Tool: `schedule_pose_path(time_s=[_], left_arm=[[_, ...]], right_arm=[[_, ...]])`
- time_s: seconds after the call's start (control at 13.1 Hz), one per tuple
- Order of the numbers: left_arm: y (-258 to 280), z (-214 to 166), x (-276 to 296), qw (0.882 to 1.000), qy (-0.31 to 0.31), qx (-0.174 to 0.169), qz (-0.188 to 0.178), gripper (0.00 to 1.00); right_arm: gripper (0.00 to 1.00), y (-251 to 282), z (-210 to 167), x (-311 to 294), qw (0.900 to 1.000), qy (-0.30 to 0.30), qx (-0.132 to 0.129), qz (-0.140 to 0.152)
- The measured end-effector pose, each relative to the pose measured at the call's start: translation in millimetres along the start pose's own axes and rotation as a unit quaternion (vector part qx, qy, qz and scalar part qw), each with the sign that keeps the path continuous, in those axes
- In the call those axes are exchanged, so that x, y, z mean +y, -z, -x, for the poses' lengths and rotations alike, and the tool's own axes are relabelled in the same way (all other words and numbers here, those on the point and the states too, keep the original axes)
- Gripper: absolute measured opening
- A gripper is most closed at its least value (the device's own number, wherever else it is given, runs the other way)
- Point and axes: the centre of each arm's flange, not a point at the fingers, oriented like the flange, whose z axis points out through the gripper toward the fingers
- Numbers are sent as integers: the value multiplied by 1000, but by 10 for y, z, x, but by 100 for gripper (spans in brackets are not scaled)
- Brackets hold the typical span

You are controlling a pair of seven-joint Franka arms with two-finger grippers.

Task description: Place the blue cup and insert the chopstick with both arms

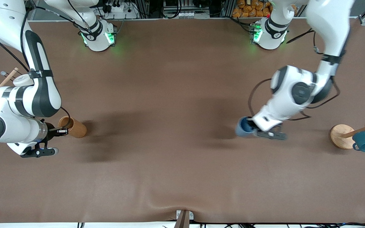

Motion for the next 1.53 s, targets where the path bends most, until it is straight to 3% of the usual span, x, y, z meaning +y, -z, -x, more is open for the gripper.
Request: schedule_pose_path(time_s=[0.23,0.61,0.99,1.07,1.3,1.53], left_arm=[[-311,264,1058,1000,22,-20,9,5],[-750,504,1882,998,44,-43,14,5],[-868,676,2190,997,61,-45,6,6],[-861,653,2170,997,63,-44,6,10],[-647,535,2160,997,67,-37,6,43],[211,227,1918,995,91,-32,-11,74]], right_arm=[[9,66,18,16,1000,-1,-3,0],[9,726,298,36,1000,-3,1,-1],[9,1605,639,-410,997,48,58,6],[9,1759,688,-582,995,65,71,8],[9,2033,757,-1198,988,114,101,10],[9,2144,796,-1796,979,153,135,-20]])
